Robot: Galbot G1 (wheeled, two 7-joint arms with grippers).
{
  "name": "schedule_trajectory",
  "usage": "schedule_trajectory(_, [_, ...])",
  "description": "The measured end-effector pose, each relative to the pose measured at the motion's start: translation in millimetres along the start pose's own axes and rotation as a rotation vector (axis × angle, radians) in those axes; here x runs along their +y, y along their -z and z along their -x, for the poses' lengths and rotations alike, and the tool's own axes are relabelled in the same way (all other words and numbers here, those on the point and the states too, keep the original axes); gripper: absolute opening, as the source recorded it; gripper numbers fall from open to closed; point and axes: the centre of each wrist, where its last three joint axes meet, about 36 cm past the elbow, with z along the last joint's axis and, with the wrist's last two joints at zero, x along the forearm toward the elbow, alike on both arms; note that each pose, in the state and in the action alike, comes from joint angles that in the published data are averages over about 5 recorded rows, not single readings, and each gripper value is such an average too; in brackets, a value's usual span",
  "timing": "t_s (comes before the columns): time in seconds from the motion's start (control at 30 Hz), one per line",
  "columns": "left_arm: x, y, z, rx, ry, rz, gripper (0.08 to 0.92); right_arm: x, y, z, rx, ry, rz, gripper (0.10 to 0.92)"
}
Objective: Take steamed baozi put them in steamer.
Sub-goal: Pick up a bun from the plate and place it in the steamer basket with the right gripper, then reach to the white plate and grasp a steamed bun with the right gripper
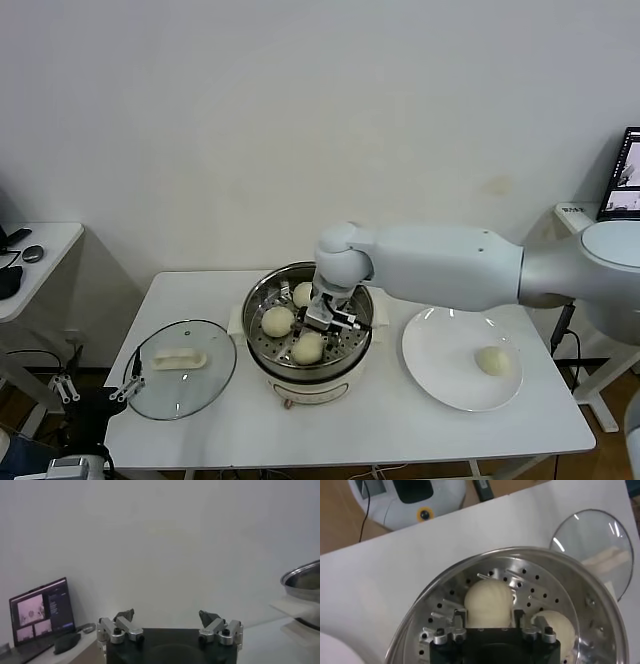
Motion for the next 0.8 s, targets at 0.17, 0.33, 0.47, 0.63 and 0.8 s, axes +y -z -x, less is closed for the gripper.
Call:
schedule_trajectory(0.17, [-1,1,1,-0.003,-0.004,-0.002,0.823,2,-4,-18,0.017,-0.002,0.009,0.817])
schedule_trajectory(0.33, [-2,1,3,-0.009,-0.007,-0.004,0.823,9,-11,-45,0.031,-0.005,0.056,0.822])
schedule_trajectory(0.47, [-2,2,4,-0.013,-0.010,-0.005,0.823,24,-20,-72,0.057,0.007,0.148,0.823])
schedule_trajectory(0.63, [-2,4,6,-0.021,-0.013,-0.009,0.823,55,-34,-104,0.113,0.011,0.338,0.823])
schedule_trajectory(0.8, [-3,4,7,-0.024,-0.018,-0.013,0.823,107,-52,-126,0.166,-0.009,0.563,0.823])
